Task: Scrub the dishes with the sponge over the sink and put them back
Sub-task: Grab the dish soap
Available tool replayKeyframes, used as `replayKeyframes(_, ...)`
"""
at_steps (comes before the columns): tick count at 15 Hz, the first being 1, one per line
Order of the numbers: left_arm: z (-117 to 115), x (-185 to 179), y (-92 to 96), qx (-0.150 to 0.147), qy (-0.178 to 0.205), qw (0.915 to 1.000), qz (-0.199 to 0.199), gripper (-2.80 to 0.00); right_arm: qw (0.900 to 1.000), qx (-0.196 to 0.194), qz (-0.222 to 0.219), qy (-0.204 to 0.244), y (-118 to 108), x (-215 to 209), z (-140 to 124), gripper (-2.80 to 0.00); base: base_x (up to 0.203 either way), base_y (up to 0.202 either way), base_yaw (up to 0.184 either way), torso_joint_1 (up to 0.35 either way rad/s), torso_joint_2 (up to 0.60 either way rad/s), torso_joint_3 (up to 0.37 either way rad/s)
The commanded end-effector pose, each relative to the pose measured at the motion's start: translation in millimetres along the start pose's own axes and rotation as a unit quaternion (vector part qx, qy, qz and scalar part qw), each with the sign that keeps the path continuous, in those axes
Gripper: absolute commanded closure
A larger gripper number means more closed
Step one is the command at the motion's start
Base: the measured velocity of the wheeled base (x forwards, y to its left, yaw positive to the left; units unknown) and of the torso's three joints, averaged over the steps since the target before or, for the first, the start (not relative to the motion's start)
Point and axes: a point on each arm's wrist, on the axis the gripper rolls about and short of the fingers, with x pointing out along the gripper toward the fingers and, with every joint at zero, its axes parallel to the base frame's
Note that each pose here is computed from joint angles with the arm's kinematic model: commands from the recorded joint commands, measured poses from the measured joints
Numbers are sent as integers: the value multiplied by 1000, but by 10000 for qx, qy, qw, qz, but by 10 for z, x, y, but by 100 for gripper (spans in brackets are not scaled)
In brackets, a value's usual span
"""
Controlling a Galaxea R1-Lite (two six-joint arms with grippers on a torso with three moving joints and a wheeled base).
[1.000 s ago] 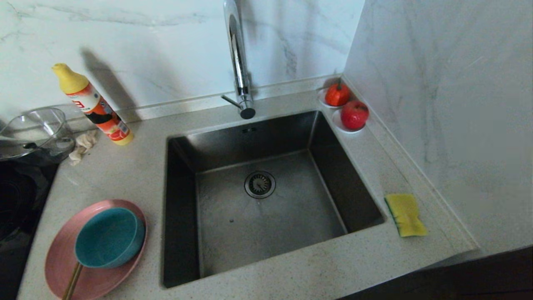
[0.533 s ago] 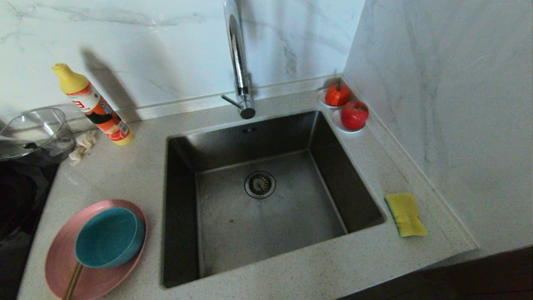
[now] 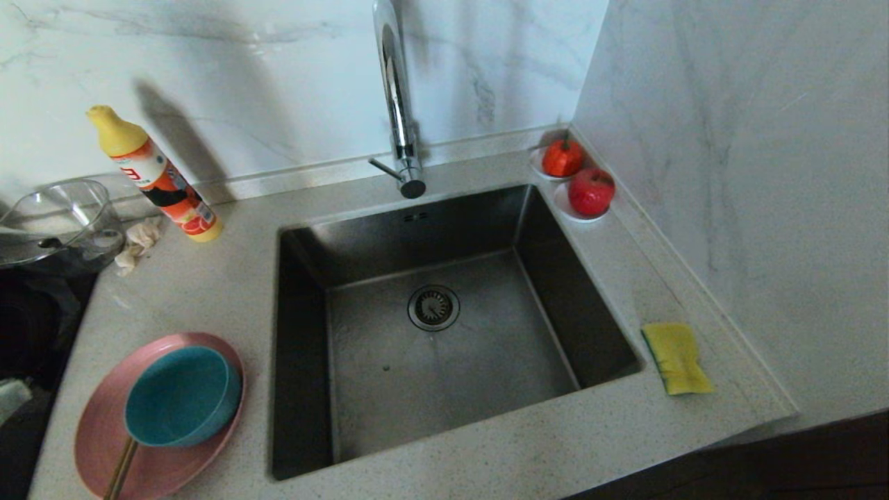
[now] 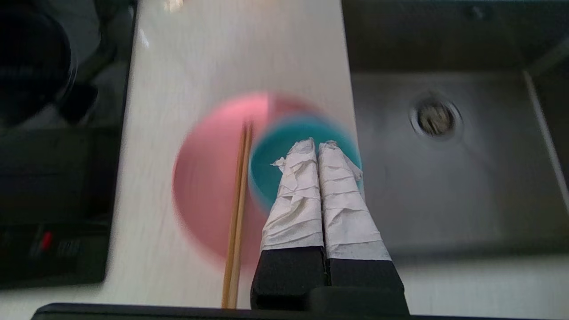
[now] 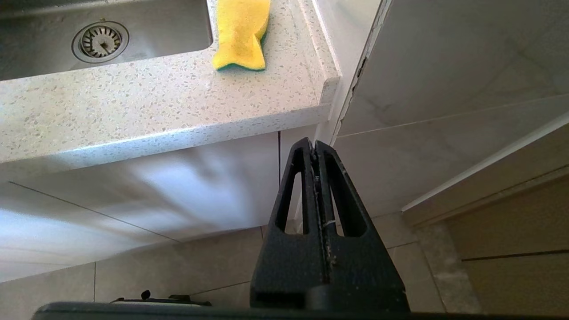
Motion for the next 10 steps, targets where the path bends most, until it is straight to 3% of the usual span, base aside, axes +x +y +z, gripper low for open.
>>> replayKeyframes(1,122,745,-110,34,548,9983,201,0,10000,2,0,2,0,0,-1,0,0,0,0,0,0,0)
replayKeyframes(5,249,1521,-211,-38,112,9973,723,0,10000,2,0,2,0,0,-1,0,0,0,0,0,0,0)
replayKeyframes(10,163,2098,-256,-163,-554,9907,1232,0,10000,2,0,2,0,0,-1,0,0,0,0,0,0,0)
